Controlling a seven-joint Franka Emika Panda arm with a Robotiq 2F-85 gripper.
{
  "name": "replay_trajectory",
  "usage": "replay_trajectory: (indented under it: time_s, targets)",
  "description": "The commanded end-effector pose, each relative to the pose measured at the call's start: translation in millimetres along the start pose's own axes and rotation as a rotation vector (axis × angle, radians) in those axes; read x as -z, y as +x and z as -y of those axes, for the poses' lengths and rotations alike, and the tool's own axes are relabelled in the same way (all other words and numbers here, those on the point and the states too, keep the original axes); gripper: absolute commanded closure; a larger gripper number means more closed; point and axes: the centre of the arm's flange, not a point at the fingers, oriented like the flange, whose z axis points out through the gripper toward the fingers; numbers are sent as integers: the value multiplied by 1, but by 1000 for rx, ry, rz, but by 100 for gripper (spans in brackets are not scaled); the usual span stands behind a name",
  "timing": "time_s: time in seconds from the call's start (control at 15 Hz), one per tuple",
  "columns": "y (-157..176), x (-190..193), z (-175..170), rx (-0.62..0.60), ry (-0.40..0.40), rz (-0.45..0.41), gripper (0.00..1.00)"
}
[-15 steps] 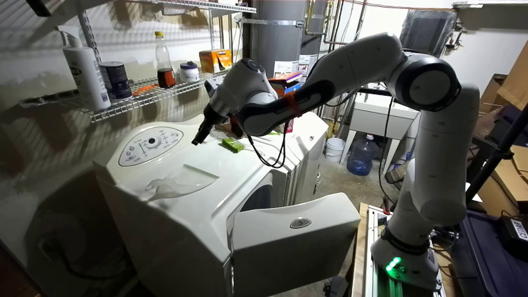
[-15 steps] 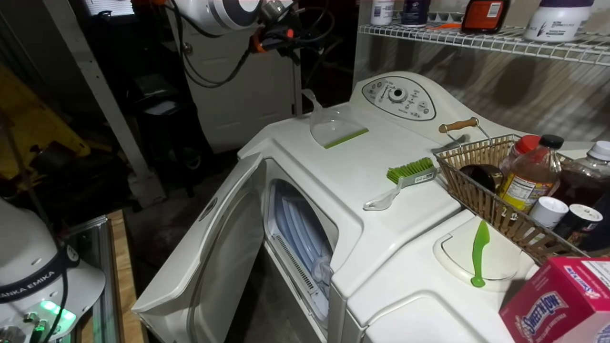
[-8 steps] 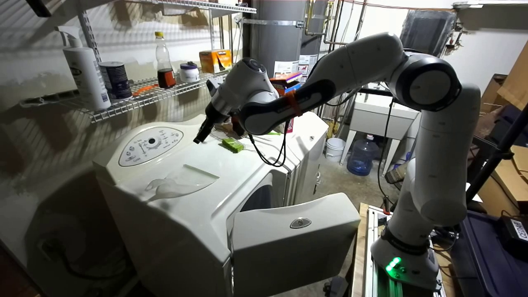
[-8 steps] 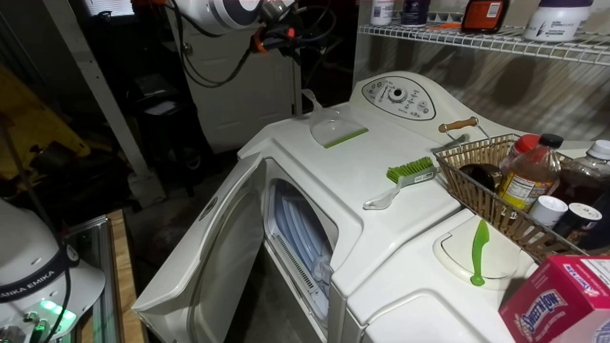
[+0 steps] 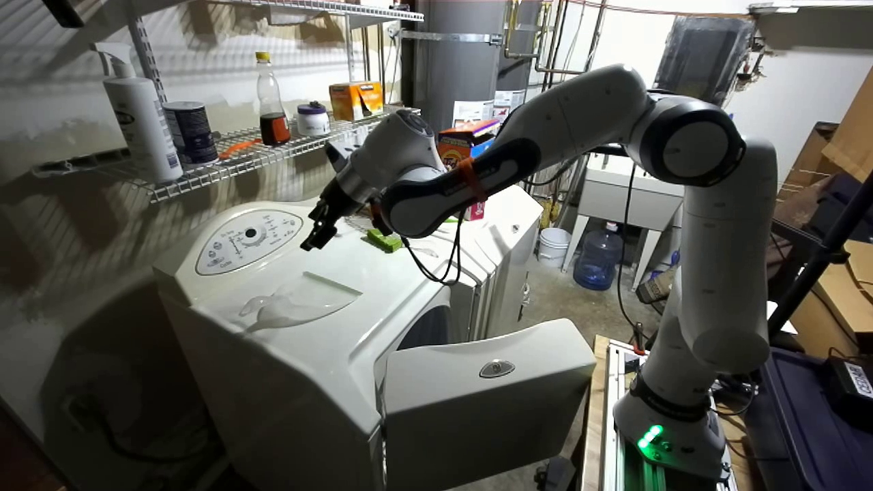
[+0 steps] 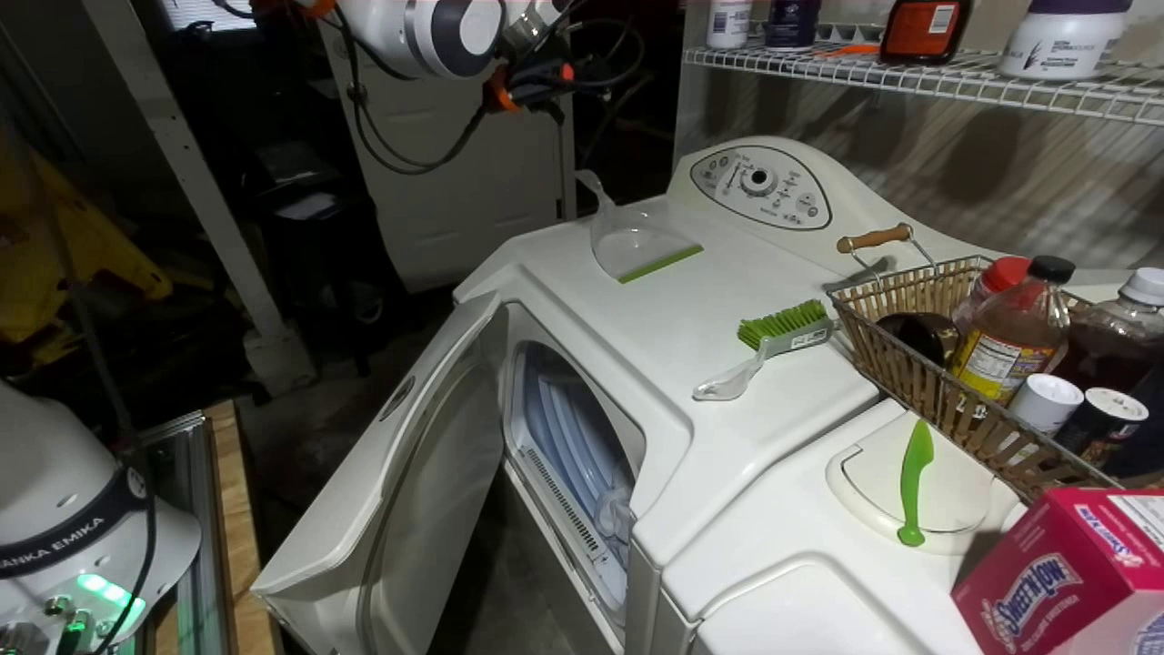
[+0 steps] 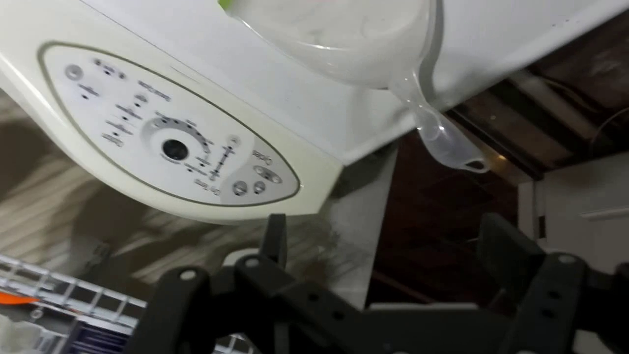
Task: Shift the dust pan to the right
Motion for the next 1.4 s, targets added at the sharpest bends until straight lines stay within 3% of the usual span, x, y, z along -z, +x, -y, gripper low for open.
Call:
replay_trajectory:
  time_s: [0.0,0.33,0.53,0.8,1.07,1.33]
  targets:
    - [28,-40,2,150,128,-42,0]
    - [52,-68,-2,357,307,-66,0]
    - [45,-86,-4,486,402,-71,0]
    - [28,-119,23,666,517,-85,0]
    - [27,-141,40,887,591,-80,0]
    - [28,-146,32,1086,618,-69,0]
